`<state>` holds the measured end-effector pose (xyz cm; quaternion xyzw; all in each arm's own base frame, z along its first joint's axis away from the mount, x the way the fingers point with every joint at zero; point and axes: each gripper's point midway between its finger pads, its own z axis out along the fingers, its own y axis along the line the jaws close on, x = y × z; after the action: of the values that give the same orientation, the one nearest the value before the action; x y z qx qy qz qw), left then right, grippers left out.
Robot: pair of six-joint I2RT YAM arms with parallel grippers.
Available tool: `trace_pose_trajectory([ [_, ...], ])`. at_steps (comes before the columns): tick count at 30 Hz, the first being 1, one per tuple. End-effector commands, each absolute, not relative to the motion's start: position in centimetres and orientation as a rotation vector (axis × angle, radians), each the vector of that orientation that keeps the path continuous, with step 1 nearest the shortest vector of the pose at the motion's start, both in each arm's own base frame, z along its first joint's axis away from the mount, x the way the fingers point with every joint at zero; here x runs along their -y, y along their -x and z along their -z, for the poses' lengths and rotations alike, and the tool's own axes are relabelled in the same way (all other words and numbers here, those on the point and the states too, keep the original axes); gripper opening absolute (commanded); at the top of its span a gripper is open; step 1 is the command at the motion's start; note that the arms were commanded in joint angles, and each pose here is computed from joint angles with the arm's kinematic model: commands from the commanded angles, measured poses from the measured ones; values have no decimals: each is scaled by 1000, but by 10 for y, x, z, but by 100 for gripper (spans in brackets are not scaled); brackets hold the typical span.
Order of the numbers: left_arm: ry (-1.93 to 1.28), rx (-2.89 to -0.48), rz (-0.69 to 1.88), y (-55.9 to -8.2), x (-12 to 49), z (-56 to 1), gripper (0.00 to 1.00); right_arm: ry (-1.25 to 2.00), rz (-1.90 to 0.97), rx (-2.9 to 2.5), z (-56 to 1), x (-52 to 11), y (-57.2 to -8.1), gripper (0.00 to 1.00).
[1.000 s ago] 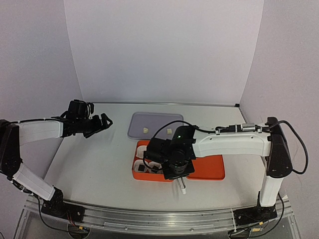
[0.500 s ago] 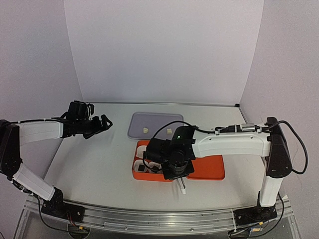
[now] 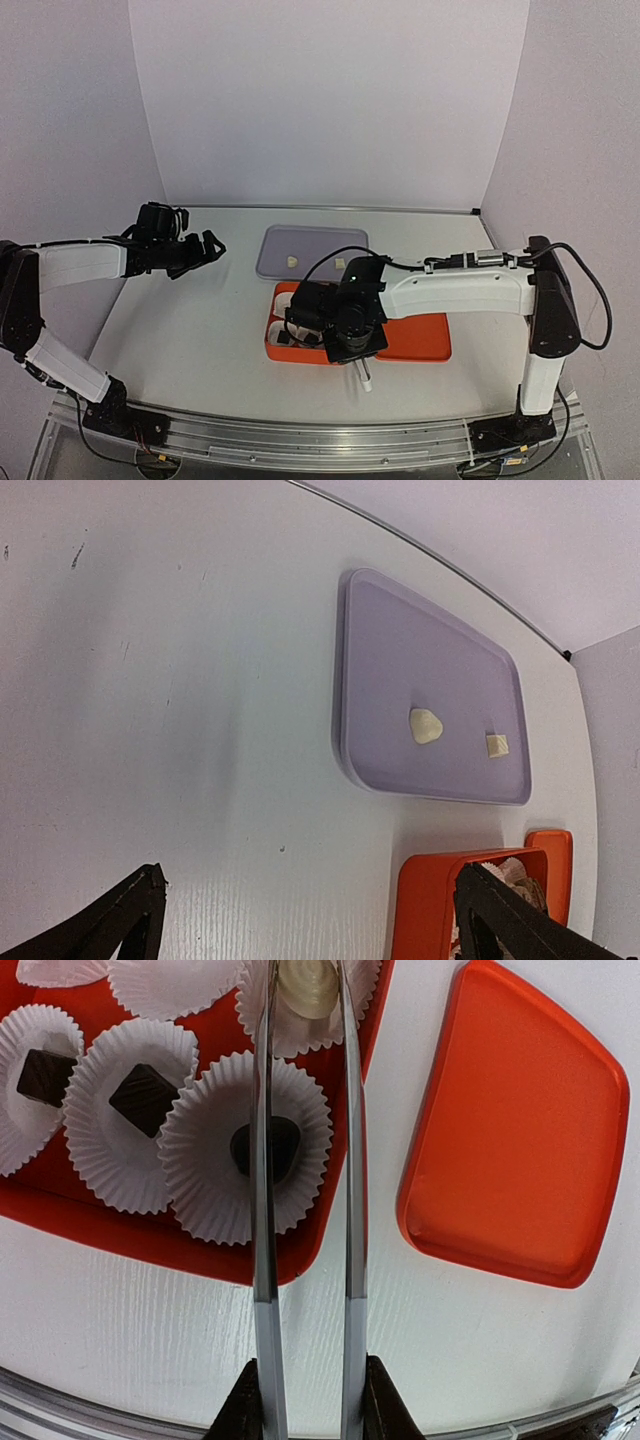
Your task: Pack the chocolate
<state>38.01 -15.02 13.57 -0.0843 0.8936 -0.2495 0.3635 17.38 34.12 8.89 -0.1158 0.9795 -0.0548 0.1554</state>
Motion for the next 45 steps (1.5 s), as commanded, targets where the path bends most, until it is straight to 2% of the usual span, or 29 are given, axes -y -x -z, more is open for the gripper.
trace_pose_trajectory([
  [1,195,-2247,647,-380,150,-153,100,313,144,-2775,-98,-347,-178,17],
  [14,189,-2242,647,-379,150,-155,100,303,136,-2764,-102,-346,-179,30],
  [26,184,-2246,651,-380,151,-154,100,298,128,-2734,-111,-344,-183,31],
  [45,172,-2256,652,-382,153,-152,100,426,-63,-2629,-176,-344,-177,31],
])
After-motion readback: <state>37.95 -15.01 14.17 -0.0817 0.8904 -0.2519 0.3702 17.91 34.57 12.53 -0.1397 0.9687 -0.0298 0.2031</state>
